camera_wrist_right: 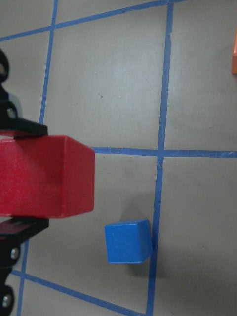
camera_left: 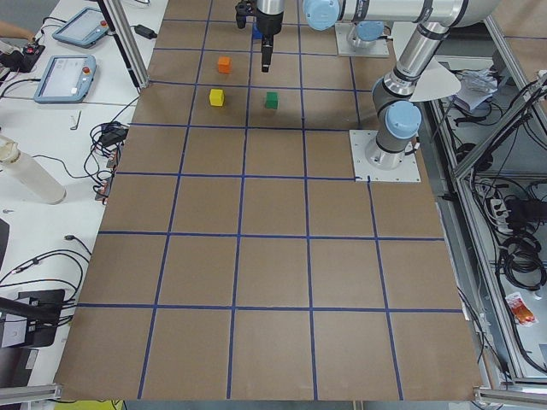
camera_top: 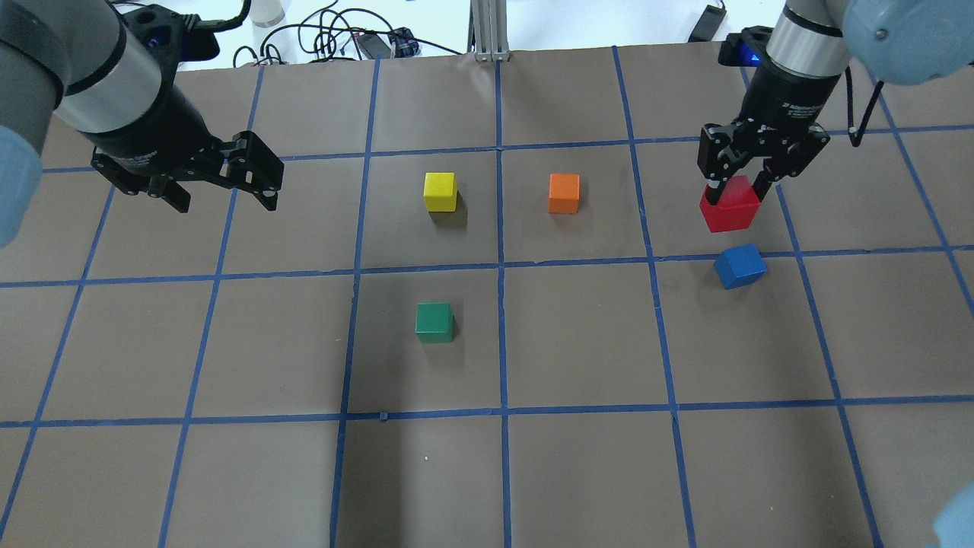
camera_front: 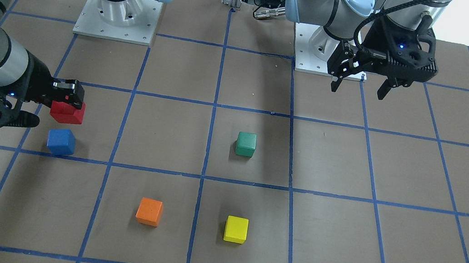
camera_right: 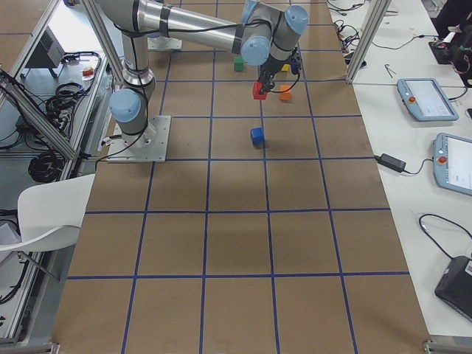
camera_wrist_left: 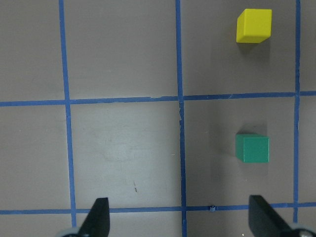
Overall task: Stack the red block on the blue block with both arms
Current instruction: 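Lift the red cube and carry it over the blue cube, then lower the red cube onto the blue cube with the right gripper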
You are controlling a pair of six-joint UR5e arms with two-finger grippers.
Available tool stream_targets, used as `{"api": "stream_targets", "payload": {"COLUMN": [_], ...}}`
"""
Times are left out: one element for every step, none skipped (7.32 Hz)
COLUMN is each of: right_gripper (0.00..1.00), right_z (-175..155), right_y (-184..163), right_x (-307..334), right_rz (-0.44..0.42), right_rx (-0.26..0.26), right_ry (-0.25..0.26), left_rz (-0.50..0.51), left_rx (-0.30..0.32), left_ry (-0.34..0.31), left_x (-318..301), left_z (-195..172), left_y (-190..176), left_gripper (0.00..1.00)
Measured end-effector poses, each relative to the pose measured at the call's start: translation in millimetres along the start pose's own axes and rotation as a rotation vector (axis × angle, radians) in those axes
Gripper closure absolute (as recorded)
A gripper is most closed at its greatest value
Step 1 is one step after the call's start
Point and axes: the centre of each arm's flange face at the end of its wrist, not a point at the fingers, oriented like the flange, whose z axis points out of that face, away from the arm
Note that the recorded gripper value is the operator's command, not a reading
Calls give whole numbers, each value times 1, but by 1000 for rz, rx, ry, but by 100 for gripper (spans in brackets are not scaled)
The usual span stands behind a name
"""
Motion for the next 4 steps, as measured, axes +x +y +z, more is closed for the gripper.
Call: {"api": "stream_targets", "payload": {"right_gripper": [100,100,100,100], "right_z": [4,12,23,35], "right_y": [0,0,0,-1], "right_x": [16,32,51,65], "right_rz": [-52,-105,-136,-142], "right_rx": [4,19,36,57], "right_ry": [0,12,18,24], "left_rz": [-1,-1,-1,-1], "left_rx": [2,2,5,6], "left_ry": [3,5,7,7], "left_x": [0,1,1,1], "left_z": [2,3,2,2], "left_y": [1,1,1,2], "left_gripper": [0,0,0,0]}}
